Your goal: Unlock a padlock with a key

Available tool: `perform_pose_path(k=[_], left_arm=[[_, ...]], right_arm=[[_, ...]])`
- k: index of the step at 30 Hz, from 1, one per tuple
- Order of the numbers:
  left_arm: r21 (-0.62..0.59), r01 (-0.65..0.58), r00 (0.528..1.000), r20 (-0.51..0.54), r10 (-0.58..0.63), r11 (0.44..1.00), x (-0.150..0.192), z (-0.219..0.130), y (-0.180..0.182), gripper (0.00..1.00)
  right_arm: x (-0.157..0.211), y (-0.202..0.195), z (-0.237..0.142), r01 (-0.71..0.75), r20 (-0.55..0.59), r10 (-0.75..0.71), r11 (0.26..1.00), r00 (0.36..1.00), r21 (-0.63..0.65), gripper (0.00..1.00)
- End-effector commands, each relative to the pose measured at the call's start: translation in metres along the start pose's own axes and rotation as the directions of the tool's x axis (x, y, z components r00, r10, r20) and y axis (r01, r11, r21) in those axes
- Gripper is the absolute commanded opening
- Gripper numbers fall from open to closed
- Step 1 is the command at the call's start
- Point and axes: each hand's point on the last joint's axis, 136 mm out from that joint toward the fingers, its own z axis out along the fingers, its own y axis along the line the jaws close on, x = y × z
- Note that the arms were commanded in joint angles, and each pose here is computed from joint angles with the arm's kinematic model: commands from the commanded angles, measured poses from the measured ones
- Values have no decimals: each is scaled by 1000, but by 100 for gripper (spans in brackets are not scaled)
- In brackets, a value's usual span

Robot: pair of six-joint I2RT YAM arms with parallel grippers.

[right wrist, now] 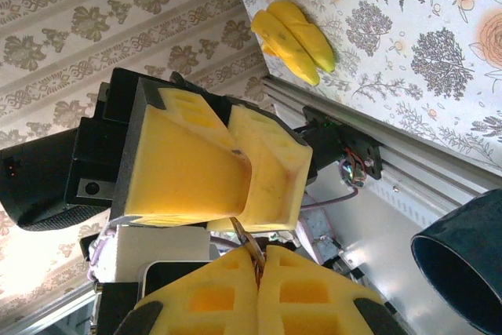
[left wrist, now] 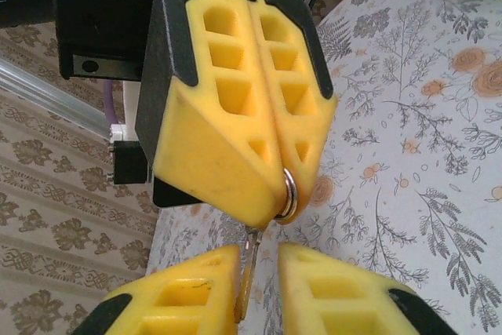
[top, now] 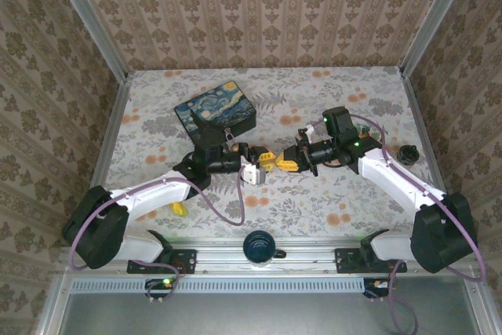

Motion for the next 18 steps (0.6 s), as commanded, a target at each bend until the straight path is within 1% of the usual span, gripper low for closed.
perform_pose_path(k=[1, 10, 14, 15, 17, 18], left_arm=[[-10, -57, 998, 13, 57, 998, -13, -1, 10, 15], [15, -77, 997, 7, 77, 997, -21, -5, 3, 1], [17, -71, 997, 1, 71, 997, -23, -8, 0, 0], [18, -65, 998, 1, 65, 998, -24, -10, 0, 0], [27, -42, 999, -3, 43, 999, -26, -13, -2, 0], [30, -24, 1000, -5, 25, 999, -27, -15, -3, 0]], right_arm=[[2, -3, 1, -24, -27, 24, 1000, 999, -9, 0], [-2, -4, 2, -34, -20, 34, 999, 999, -6, 0], [-5, 1, 3, -22, -16, 22, 1000, 1000, -11, 1], [-5, 2, 3, -15, -17, 15, 1000, 1000, -13, 6], [-7, 10, 1, 21, -11, -21, 1000, 1000, -18, 23], [-7, 13, 0, 40, -5, -40, 999, 999, -16, 29]])
